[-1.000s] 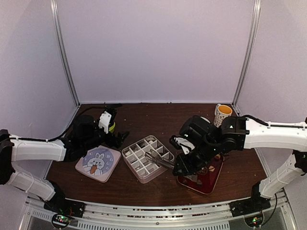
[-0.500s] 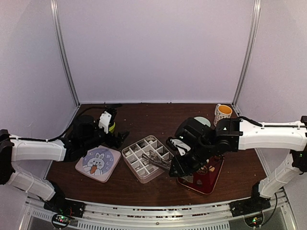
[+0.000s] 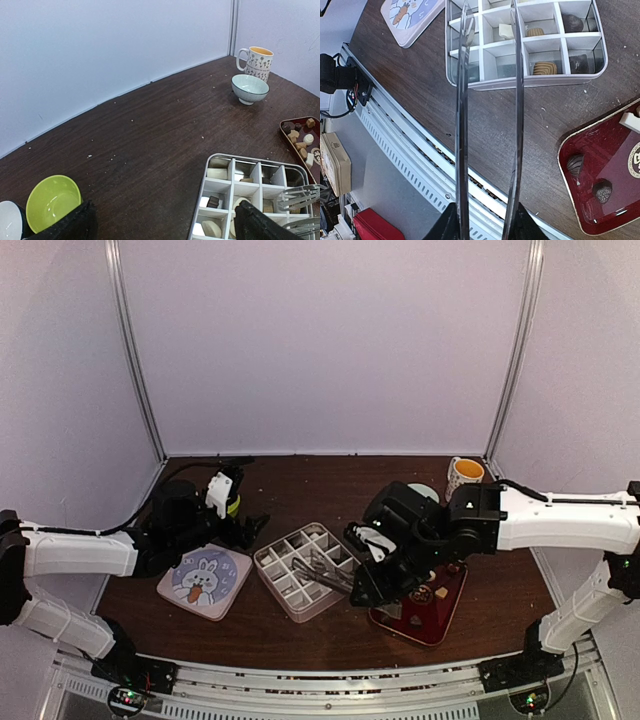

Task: Pack the chocolate
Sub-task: Place the fake chocolate in the empty pocket of the box, then pick up the fake chocolate from the plate.

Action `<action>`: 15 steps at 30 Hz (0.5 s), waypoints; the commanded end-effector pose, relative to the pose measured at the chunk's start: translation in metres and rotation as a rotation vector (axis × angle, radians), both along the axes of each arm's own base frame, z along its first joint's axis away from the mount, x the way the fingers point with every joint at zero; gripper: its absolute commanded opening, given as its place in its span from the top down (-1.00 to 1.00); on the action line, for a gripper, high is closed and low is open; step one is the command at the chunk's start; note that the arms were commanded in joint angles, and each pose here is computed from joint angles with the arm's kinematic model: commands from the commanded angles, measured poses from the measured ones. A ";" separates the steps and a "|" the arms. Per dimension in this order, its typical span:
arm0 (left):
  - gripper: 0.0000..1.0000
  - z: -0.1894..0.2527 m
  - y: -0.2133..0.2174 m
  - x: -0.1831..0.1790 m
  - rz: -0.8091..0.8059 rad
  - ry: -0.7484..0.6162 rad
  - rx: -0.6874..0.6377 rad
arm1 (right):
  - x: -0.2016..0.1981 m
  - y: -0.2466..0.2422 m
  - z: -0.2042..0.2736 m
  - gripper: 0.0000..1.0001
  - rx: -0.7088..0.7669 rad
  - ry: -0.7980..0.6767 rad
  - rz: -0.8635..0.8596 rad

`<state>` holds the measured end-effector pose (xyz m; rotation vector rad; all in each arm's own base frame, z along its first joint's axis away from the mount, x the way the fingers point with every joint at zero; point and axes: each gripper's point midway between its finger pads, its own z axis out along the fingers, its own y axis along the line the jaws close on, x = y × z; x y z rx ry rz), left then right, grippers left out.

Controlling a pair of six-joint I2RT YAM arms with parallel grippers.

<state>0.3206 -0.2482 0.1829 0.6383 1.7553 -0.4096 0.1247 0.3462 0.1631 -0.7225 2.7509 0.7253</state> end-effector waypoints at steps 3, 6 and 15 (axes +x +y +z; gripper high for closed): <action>-0.95 0.019 -0.005 0.004 -0.002 -0.046 -0.028 | 0.005 -0.018 0.033 0.38 0.010 -0.085 -0.027; -0.95 0.018 -0.005 0.004 -0.003 -0.046 -0.028 | 0.004 -0.036 0.034 0.38 -0.016 -0.094 -0.057; -0.95 0.018 -0.005 0.004 -0.004 -0.046 -0.028 | -0.011 -0.103 0.017 0.38 -0.097 -0.066 -0.183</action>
